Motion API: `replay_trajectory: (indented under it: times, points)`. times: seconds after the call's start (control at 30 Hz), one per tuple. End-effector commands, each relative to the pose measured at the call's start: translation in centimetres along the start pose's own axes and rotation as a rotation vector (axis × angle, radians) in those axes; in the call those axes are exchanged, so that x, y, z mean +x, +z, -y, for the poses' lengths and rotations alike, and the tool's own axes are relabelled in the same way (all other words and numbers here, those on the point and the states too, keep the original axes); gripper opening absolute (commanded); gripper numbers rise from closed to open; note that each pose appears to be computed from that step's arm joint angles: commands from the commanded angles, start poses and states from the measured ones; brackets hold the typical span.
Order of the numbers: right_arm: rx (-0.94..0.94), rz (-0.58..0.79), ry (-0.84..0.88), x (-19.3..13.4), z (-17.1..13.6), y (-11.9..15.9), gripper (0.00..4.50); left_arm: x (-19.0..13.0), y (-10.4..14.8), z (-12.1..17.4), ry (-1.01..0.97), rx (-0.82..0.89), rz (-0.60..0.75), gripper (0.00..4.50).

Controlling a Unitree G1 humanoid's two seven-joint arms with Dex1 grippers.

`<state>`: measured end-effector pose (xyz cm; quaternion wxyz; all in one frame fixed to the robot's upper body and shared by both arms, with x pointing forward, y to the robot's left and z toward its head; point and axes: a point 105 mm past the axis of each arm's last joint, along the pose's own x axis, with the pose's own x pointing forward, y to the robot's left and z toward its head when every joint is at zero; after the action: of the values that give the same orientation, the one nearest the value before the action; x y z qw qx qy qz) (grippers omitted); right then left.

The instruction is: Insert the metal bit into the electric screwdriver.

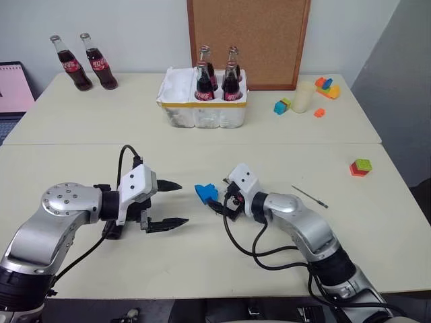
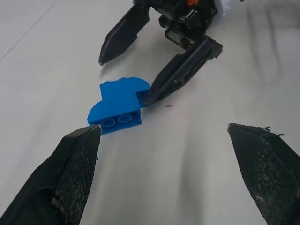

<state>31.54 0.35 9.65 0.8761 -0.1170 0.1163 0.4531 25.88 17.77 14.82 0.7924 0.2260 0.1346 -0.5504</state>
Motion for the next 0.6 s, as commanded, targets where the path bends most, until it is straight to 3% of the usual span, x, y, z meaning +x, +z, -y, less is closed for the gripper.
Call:
replay_trajectory:
  times: [0.03,0.17,0.6]
  points:
    - [-0.021,0.026,-0.007,0.16,0.27,0.72,4.47,0.05,0.72,0.18,0.000,0.046,0.011,4.50]
    - [0.000,0.034,0.035,0.04,-0.44,0.70,4.47,0.20,0.66,0.22,0.000,0.047,0.016,4.50]
    - [-0.002,0.062,0.033,0.08,-0.65,1.11,1.08,0.52,0.04,0.02,0.005,0.047,0.026,4.50]
